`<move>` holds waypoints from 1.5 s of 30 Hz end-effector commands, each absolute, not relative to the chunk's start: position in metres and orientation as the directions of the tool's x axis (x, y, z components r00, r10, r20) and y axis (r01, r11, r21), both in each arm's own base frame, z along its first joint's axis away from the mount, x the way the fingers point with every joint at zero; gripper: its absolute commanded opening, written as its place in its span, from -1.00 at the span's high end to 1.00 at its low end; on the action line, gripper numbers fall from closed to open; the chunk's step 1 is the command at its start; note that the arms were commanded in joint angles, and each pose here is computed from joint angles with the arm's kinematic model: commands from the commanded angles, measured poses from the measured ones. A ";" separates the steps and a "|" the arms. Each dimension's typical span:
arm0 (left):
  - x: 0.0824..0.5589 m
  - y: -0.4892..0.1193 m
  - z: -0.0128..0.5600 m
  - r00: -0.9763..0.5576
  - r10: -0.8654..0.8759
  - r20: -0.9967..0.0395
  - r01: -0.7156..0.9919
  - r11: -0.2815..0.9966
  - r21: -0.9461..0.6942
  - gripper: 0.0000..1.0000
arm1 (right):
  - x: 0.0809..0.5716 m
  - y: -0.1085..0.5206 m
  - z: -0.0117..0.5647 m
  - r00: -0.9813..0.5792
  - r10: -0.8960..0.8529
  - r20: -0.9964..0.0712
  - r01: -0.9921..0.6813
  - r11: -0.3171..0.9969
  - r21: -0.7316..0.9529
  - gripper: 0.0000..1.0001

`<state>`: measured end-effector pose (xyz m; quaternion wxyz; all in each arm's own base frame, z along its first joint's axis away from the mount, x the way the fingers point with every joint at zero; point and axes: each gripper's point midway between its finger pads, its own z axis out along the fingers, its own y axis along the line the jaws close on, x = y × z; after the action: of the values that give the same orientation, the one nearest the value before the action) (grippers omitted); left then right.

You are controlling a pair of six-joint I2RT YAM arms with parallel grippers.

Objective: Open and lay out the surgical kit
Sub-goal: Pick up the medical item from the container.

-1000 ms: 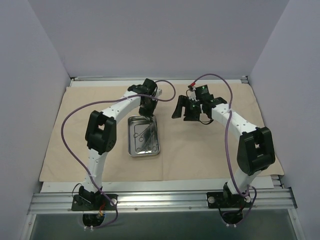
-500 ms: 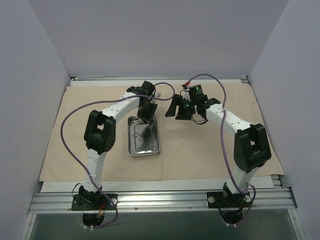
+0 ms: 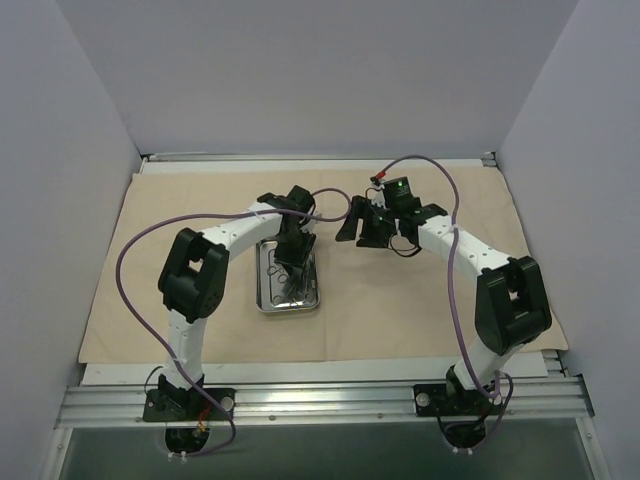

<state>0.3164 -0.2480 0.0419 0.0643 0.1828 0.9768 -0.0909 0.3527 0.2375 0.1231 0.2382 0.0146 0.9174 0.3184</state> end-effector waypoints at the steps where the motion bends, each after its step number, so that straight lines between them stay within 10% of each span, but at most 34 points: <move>1: 0.315 -0.262 0.062 -0.913 0.339 -0.228 0.382 0.906 -0.184 0.17 | 0.353 0.238 0.145 -0.856 0.196 -0.478 -0.159 0.780 0.605 -0.29; 25: 0.321 -0.260 -0.008 -0.922 0.361 -0.140 0.370 0.928 -0.049 0.21 | 0.350 0.234 0.140 -0.863 0.188 -0.470 -0.149 0.793 0.591 -0.28; 33: 0.313 -0.246 -0.034 -0.928 0.366 -0.069 0.368 0.929 -0.028 0.95 | 0.352 0.234 0.140 -0.862 0.179 -0.474 -0.153 0.800 0.580 -0.28; 45: 0.375 -0.258 0.079 -0.893 0.325 -0.311 0.381 0.914 -0.138 0.95 | 0.364 0.245 0.141 -0.864 0.186 -0.467 -0.159 0.780 0.605 -0.28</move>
<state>0.3519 -0.2477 0.0362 0.0954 0.1737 0.9779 -0.0668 0.3556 0.2309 0.1240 0.2454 0.0248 0.9189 0.3079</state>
